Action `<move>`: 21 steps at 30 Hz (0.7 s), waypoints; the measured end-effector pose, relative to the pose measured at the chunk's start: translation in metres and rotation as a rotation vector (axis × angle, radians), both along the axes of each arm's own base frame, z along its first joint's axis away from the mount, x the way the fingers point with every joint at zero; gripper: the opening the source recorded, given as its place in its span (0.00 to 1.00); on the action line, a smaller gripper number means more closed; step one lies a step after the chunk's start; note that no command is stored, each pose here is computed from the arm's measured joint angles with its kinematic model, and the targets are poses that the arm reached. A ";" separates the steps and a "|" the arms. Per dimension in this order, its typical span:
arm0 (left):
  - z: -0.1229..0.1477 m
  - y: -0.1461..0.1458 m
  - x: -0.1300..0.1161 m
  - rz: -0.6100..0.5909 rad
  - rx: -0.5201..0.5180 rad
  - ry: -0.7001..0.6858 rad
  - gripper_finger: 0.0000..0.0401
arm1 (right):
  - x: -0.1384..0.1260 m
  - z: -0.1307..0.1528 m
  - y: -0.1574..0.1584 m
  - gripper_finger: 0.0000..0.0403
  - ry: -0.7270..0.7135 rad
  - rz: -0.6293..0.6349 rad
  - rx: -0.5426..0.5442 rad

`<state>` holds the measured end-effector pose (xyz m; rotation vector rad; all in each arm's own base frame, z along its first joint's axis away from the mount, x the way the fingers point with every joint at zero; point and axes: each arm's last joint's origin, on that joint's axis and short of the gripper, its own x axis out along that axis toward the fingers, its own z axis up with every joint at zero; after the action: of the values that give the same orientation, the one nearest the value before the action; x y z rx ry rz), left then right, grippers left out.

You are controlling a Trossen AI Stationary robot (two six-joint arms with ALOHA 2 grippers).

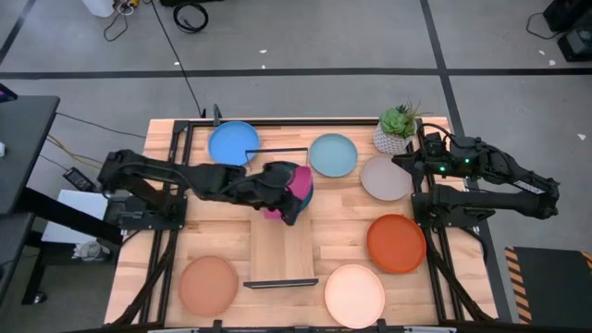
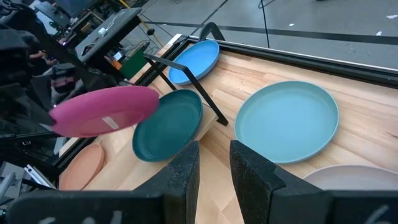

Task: Place and stack plates onto a shelf
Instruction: Stack the pink plate on the dark blue plate on the shelf

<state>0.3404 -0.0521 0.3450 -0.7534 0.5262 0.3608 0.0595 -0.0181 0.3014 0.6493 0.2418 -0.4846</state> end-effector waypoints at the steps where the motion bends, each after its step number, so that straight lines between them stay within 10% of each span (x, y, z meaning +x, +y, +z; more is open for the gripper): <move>1: -0.001 0.000 0.003 0.011 0.010 0.003 0.04 | 0.000 0.000 0.000 0.24 0.000 0.000 0.000; 11: 0.029 -0.003 0.033 -0.044 0.230 0.066 0.03 | 0.000 0.000 0.000 0.24 0.000 0.000 0.000; 21: -0.019 -0.009 0.051 -0.118 0.304 0.365 0.04 | 0.000 0.000 0.000 0.24 0.000 0.000 0.000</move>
<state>0.3915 -0.0608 0.3257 -0.3597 0.8339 0.4596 0.0595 -0.0181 0.3014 0.6495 0.2418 -0.4841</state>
